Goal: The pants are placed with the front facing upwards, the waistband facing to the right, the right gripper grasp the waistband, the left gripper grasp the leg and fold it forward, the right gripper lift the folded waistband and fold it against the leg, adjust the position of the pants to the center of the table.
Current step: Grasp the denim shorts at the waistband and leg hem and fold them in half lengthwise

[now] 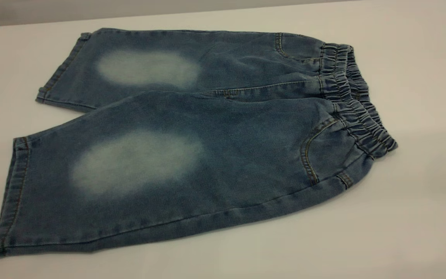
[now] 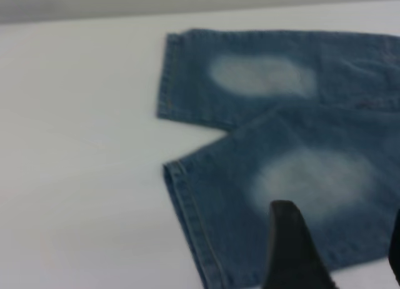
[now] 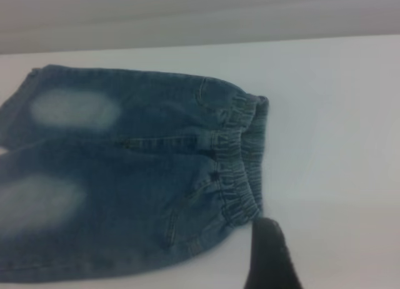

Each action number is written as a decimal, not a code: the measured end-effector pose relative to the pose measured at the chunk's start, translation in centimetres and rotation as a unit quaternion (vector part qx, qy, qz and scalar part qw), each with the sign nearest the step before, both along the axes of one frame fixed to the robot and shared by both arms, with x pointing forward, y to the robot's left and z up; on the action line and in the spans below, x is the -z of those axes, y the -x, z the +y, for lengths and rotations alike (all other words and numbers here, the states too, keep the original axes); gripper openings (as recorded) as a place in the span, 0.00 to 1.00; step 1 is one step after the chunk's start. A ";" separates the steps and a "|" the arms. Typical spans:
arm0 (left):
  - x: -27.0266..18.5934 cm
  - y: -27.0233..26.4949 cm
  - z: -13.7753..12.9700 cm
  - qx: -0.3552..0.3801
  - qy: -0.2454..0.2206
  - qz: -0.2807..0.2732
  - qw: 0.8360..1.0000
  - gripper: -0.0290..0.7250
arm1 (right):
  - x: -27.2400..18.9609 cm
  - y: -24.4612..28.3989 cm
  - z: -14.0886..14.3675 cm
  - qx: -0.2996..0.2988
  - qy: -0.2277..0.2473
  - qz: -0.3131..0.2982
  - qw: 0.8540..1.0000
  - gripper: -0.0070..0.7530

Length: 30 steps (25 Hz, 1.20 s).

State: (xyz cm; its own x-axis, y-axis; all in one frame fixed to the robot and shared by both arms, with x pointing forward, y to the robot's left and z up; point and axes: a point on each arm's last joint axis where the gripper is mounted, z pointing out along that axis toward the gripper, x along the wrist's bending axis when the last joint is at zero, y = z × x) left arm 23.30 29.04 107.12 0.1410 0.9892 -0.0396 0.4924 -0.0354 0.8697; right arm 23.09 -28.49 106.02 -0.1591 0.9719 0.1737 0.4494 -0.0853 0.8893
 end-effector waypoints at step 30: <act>3.8 -21.0 -2.5 0.238 -0.083 0.211 0.945 0.65 | 3.7 -17.9 2.7 -0.085 -0.005 0.267 0.960 0.51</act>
State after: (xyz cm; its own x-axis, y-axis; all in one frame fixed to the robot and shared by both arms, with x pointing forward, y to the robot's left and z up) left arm 44.31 26.54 103.32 0.5769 0.8158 -0.0412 0.6878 -0.4579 0.5632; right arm 41.02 -25.81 102.28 -0.2007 0.9375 0.2842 0.8493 0.0220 0.5275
